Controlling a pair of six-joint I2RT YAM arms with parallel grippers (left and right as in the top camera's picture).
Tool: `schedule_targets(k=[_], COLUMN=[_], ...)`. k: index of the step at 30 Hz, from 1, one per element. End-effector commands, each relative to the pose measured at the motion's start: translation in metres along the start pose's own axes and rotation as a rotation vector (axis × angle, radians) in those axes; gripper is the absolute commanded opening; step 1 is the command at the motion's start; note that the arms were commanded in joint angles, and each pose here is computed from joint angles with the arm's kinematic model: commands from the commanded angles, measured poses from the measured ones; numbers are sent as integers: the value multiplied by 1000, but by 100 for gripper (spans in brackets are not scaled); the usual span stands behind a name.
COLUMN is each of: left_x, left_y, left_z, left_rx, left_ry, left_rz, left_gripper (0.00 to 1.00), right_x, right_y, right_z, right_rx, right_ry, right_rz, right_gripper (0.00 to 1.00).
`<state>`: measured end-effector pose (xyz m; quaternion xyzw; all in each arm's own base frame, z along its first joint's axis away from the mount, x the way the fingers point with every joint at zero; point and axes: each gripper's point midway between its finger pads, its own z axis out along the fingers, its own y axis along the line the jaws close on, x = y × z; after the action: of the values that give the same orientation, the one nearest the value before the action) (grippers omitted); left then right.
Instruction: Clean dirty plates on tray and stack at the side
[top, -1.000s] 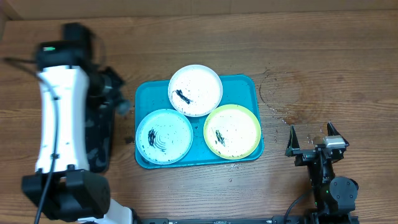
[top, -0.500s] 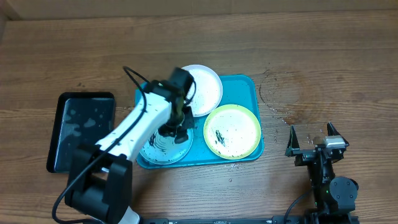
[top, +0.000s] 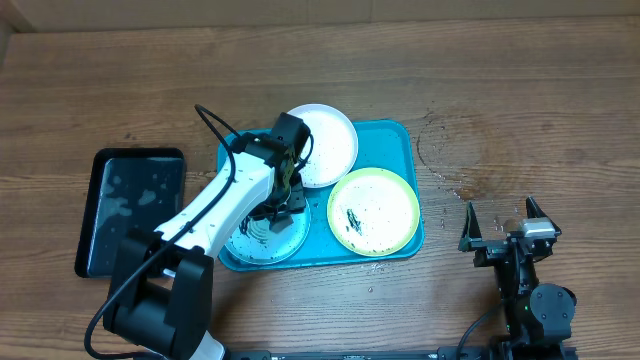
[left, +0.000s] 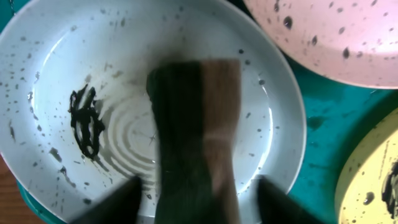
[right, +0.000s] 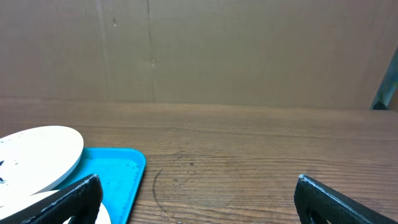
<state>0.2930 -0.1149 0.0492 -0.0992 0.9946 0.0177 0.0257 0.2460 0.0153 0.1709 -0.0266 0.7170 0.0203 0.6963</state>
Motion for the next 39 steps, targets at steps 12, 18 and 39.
schedule_targets(k=[12, 18, 39], left_x=[-48, -88, -103], left_y=[15, 37, 77], left_z=[-73, -139, -138], left_rx=[19, 97, 89], left_ry=[-113, -252, -254], left_rz=[-79, -190, -384], left_gripper=[96, 99, 100], right_x=[2, 2, -106], right_y=[1, 1, 98], right_z=[0, 0, -60], right_rx=[-2, -2, -654], right_ry=[-2, -3, -434], right_rz=[-1, -1, 85], right_gripper=[100, 100, 100])
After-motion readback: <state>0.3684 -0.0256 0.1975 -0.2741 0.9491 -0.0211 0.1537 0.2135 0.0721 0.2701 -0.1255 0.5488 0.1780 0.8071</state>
